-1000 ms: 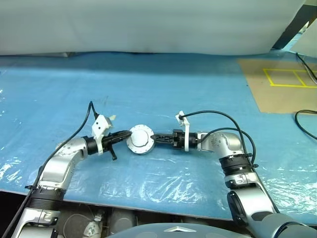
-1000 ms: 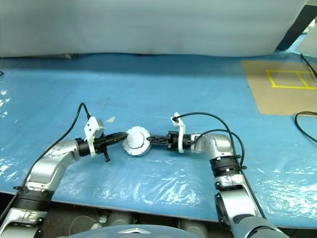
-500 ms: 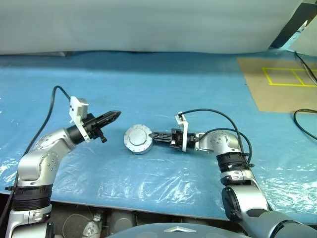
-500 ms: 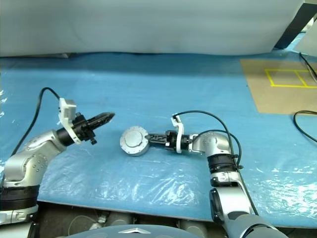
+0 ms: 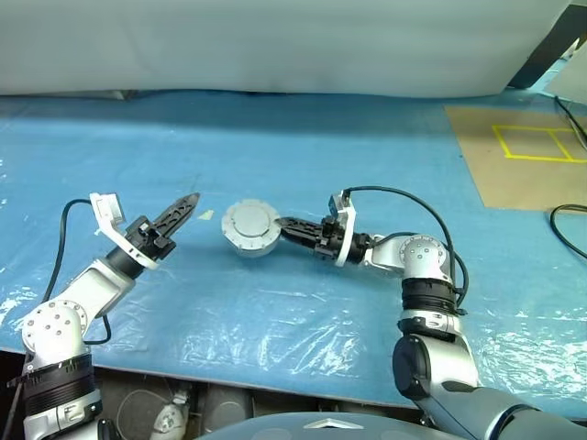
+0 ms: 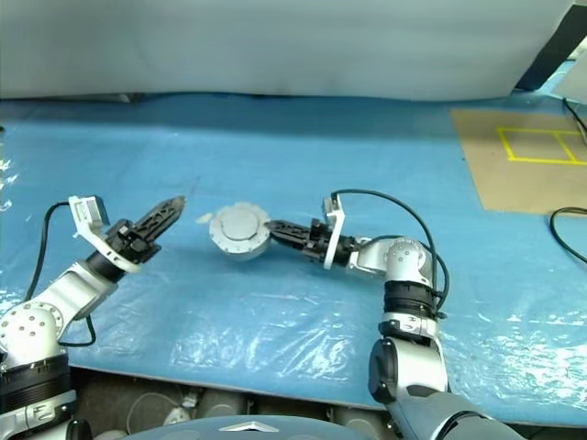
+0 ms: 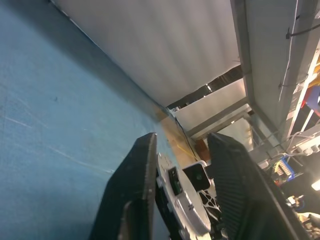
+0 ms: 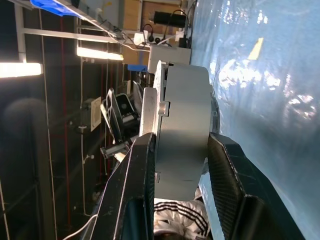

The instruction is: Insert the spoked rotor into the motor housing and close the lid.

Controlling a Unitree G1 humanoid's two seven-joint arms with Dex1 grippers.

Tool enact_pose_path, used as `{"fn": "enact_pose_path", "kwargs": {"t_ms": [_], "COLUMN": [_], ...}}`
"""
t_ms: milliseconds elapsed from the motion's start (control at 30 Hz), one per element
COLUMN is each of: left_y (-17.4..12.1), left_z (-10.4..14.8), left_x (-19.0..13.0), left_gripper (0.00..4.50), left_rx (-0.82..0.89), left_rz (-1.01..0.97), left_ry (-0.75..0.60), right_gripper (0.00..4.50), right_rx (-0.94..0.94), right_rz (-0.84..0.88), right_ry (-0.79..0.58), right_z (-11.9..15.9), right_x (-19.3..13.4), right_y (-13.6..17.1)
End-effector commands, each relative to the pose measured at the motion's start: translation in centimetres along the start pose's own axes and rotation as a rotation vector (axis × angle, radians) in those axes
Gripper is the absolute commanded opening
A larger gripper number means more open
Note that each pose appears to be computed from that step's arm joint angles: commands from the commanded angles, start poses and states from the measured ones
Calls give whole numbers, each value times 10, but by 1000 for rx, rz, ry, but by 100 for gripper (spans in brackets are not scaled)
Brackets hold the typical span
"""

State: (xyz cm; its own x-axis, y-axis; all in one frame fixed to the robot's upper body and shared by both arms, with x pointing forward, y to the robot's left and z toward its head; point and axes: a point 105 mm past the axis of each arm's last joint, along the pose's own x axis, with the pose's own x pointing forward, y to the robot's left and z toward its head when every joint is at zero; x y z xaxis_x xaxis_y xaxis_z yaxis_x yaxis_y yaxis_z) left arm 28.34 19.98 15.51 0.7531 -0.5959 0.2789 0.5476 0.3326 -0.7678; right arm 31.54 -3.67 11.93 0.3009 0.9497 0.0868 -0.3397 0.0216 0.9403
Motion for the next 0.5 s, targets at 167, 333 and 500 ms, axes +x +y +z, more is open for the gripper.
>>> {"fn": "enact_pose_path", "kwargs": {"t_ms": [167, 333, 500], "left_y": [3, 2, 5], "left_z": [1, -19, -31], "left_x": [-9, -2, 1], "left_gripper": [428, 448, 448], "left_rx": [-159, -242, -285], "left_rz": [1, -23, -30], "left_ry": [-30, 70, 126], "right_gripper": [124, 124, 124], "right_rx": [-101, -114, -122], "right_rz": [132, 137, 125], "right_ry": [-35, -38, -32], "right_z": [15, 16, 15], "right_x": [10, 11, 11], "right_y": [42, 45, 45]}}
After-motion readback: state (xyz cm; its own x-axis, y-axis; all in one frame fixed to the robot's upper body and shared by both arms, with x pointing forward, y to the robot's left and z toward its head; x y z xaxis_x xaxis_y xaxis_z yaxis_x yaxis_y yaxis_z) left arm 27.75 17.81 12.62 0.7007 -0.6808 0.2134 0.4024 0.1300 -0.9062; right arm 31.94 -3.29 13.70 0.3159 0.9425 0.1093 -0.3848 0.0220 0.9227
